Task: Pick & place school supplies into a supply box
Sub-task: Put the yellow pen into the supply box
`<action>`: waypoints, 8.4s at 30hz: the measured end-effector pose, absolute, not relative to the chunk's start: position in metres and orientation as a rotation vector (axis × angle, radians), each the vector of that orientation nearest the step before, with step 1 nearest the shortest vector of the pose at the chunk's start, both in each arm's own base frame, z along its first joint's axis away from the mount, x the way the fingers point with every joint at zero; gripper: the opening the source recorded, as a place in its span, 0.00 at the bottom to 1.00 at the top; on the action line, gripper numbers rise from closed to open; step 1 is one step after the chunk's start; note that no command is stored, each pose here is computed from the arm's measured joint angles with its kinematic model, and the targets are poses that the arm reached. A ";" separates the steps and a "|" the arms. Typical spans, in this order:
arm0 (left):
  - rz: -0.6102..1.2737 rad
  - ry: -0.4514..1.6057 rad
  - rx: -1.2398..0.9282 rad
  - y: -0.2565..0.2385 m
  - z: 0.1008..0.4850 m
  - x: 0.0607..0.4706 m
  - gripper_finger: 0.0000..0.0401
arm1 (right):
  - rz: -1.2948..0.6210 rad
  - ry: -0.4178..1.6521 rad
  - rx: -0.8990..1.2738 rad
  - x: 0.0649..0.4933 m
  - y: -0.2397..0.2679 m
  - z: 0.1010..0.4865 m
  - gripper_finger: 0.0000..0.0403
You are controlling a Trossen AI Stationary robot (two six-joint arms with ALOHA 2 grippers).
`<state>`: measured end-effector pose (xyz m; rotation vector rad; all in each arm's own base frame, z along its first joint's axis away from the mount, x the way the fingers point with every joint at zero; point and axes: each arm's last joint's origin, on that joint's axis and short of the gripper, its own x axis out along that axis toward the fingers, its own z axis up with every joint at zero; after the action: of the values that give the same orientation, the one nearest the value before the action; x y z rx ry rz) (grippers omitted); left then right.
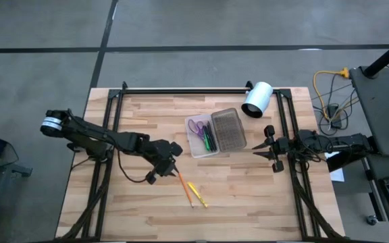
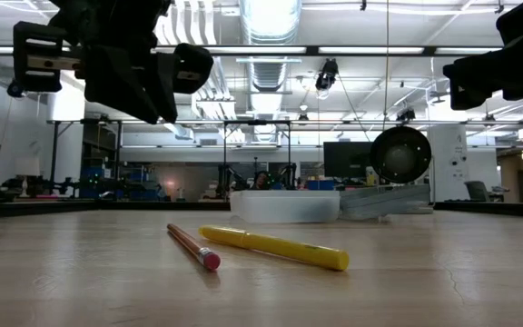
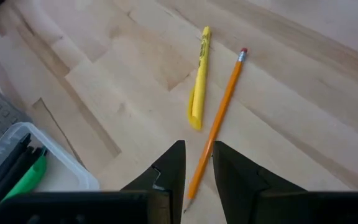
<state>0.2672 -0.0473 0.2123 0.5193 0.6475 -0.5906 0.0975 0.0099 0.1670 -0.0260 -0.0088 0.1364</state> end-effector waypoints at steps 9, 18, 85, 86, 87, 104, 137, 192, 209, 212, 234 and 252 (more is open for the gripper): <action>-0.576 0.653 0.520 -0.048 0.212 0.268 0.17 | 0.136 -0.009 -0.026 0.098 0.010 0.167 0.17; -0.644 0.670 0.532 -0.072 0.209 0.285 0.17 | 0.136 -0.008 -0.026 0.098 0.010 0.167 0.17; -0.569 1.094 0.517 -0.143 0.197 0.409 0.17 | 0.136 0.017 -0.027 0.099 0.010 0.165 0.17; -0.571 1.124 0.517 -0.145 0.195 0.413 0.17 | 0.135 0.017 -0.026 0.099 0.010 0.165 0.17; -0.572 1.151 0.520 -0.146 0.192 0.416 0.17 | 0.136 0.017 -0.027 0.099 0.010 0.165 0.17; -0.564 1.240 0.506 -0.163 0.180 0.428 0.17 | 0.136 0.018 -0.026 0.099 0.010 0.165 0.17; -0.659 1.212 0.634 -0.152 0.161 0.426 0.03 | 0.136 0.018 -0.026 0.099 0.010 0.165 0.17; -0.687 1.147 1.126 -0.032 0.232 0.423 0.03 | 0.137 0.018 -0.026 0.099 0.010 0.165 0.17; -0.613 1.029 1.166 0.054 0.249 0.427 0.03 | 0.137 0.018 -0.026 0.099 0.010 0.165 0.17; -0.662 0.971 1.186 0.057 0.250 0.428 0.03 | 0.137 0.018 -0.026 0.099 0.010 0.165 0.17; -0.609 0.876 1.325 0.070 0.218 0.433 0.06 | 0.137 0.018 -0.026 0.099 0.010 0.165 0.17; -0.558 0.864 1.284 0.071 0.220 0.435 0.08 | 0.137 0.018 -0.026 0.099 0.010 0.165 0.17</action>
<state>0.4355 0.0709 0.2200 1.2842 0.8641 -0.5581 0.0992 0.0101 0.1648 -0.0265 0.0179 0.1370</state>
